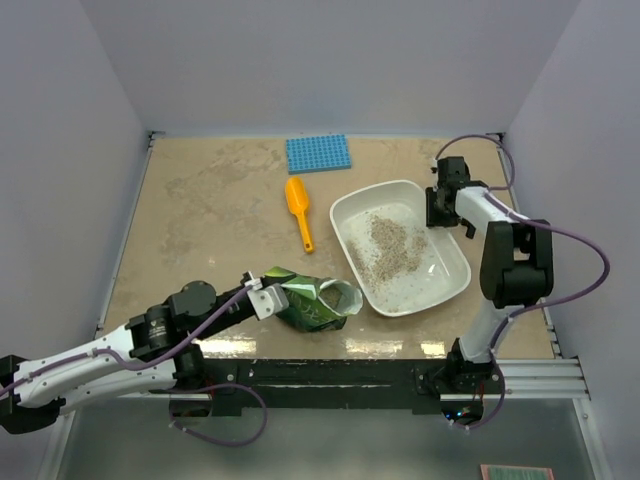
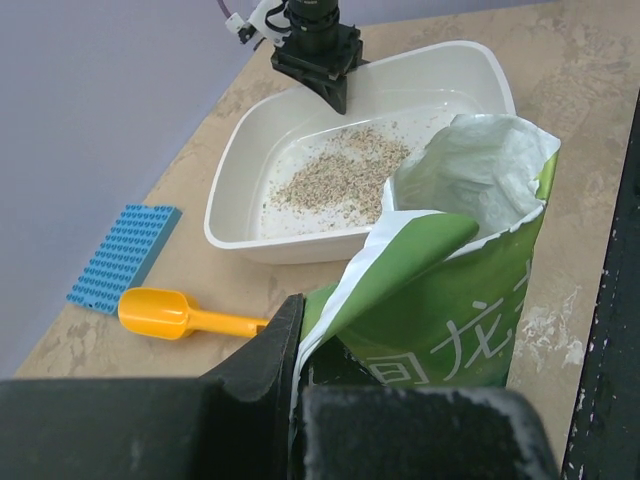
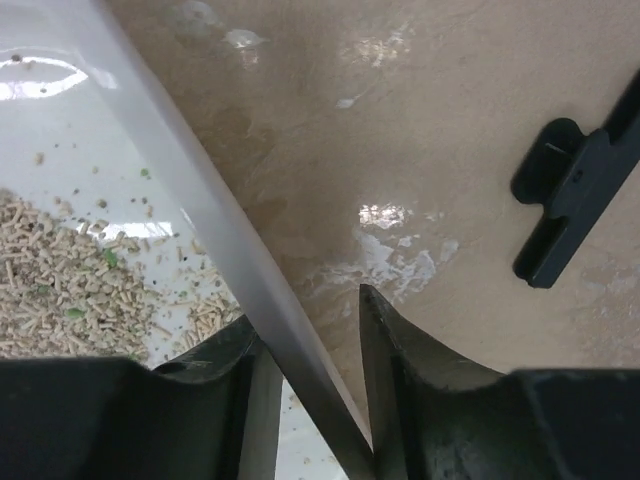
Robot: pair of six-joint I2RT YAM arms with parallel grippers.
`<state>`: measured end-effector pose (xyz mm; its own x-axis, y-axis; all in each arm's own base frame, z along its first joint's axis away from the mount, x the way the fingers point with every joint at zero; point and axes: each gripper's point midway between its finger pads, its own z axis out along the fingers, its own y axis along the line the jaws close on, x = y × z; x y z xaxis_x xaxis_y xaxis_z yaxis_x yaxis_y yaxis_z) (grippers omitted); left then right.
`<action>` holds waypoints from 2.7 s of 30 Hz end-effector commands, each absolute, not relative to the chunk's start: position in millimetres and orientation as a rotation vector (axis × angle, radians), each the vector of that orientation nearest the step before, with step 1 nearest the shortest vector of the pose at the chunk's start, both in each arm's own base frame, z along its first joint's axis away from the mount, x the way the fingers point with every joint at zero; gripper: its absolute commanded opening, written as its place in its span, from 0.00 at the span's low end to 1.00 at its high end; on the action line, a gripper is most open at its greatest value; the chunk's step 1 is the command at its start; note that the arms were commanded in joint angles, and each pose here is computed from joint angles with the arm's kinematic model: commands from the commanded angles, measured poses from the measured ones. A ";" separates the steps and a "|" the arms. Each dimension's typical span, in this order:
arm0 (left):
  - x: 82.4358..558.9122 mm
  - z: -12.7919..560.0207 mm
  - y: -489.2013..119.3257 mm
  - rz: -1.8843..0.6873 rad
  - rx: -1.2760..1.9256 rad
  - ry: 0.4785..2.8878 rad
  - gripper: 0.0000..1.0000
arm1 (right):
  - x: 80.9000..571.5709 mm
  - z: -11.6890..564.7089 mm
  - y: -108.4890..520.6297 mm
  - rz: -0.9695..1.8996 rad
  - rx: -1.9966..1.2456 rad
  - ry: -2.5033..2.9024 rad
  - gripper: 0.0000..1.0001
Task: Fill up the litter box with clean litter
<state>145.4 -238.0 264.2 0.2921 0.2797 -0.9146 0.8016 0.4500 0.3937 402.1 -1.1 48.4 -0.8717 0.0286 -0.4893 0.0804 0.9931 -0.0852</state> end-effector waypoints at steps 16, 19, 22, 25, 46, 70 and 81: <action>141.7 280.9 -250.2 -0.573 1.004 1.205 0.00 | 478.3 71.2 -14.5 -0.069 0.593 2.453 0.00; 147.3 278.9 -248.1 -0.546 0.986 1.216 0.00 | 485.5 73.6 -42.4 -0.040 0.744 2.402 0.00; 152.4 279.2 -246.0 -0.534 0.961 1.227 0.00 | 494.6 78.1 -47.4 -0.022 0.797 2.369 0.00; 154.3 280.9 -246.4 -0.537 0.949 1.225 0.00 | 500.5 81.1 -46.6 -0.014 0.791 2.374 0.21; 219.9 392.8 -325.9 -0.521 0.738 1.247 0.00 | 402.8 321.2 66.0 0.337 0.003 1.960 0.98; 219.6 316.1 -264.2 -0.726 1.172 1.230 0.00 | 308.3 322.3 154.7 0.768 -0.570 1.556 0.98; 177.9 334.9 -279.1 -0.917 1.466 1.105 0.00 | 288.0 298.2 191.7 0.998 -0.998 1.430 0.98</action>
<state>211.6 -267.2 268.2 0.0752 0.3142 -0.9464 0.9744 0.1785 0.1367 311.7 176.3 271.8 -0.2797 -0.0112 -0.9600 -0.8364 0.4937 0.2379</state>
